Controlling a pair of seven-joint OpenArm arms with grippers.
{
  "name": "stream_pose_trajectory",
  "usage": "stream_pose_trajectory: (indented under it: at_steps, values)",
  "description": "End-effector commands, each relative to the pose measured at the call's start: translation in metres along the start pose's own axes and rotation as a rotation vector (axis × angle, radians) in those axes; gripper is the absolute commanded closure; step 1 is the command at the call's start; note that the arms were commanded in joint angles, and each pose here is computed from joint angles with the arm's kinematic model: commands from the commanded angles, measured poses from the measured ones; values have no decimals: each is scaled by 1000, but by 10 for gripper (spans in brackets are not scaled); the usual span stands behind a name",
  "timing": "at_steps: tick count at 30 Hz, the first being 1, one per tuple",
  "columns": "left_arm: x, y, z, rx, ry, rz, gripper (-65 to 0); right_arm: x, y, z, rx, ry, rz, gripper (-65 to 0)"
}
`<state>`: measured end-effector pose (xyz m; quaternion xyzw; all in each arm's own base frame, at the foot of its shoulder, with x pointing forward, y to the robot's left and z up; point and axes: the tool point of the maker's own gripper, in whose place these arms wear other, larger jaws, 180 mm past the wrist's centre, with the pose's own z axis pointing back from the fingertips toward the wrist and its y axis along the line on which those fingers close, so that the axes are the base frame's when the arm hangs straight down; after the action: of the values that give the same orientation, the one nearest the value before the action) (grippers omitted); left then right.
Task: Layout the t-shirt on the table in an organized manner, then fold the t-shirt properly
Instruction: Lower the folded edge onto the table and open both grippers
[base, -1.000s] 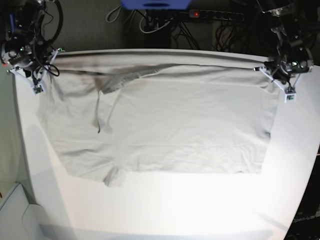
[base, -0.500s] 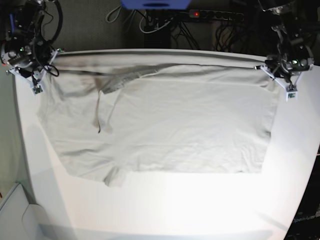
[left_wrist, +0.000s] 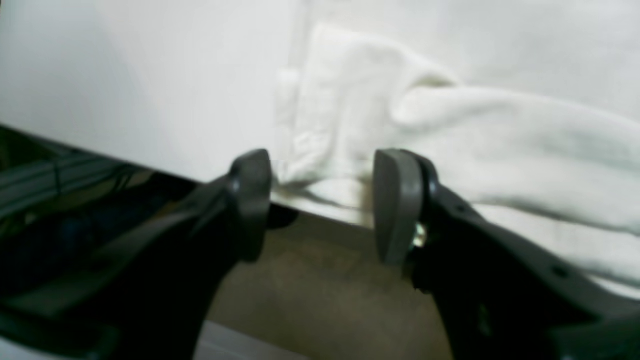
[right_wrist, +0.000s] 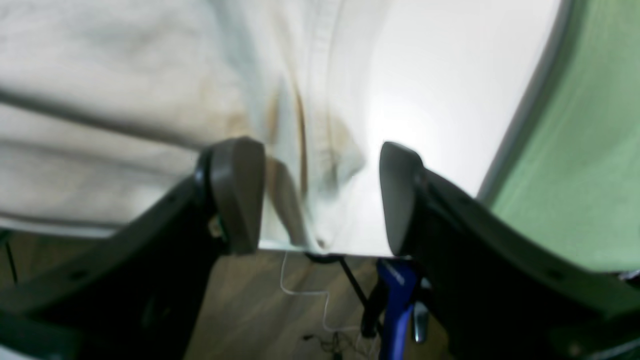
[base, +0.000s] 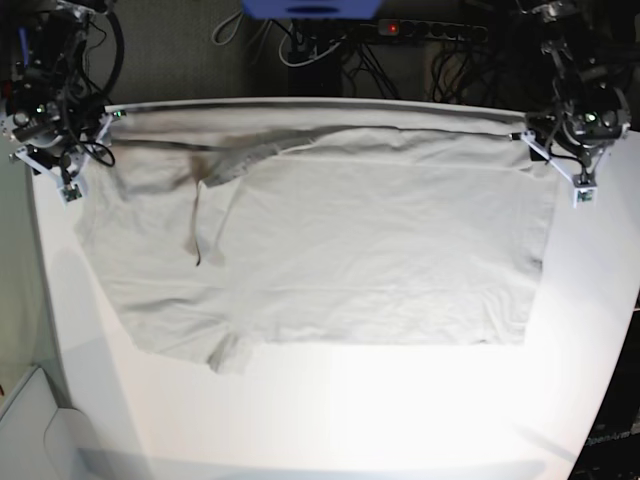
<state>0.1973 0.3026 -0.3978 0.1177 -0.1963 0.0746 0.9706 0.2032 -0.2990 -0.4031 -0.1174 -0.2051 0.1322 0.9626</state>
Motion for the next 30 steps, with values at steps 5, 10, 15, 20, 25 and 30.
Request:
stream_pose_trajectory:
  at_steps: [5,10,15,20,25,30]
  values:
    - [30,9,20,35,-110,-10,-325,26,-19,7,-48,-67,-1,-372]
    - [48,5,28,34,-163,-10,-342,39,-28,10,-70,-89,-2,-373]
    - [35,0,28,22,-112,-9,-476,49,-32,11,-79,-110,-5,-373]
    - [26,2,29,27,-164,-23,-486,51,-32,11,-79,-116,-5,-373]
    - [25,-9,26,0,-187,6,-485,51,-29,10,-69,-118,-6,-373]
    - [32,-13,26,-9,-202,15,-485,50,-29,9,-69,-116,-10,-373]
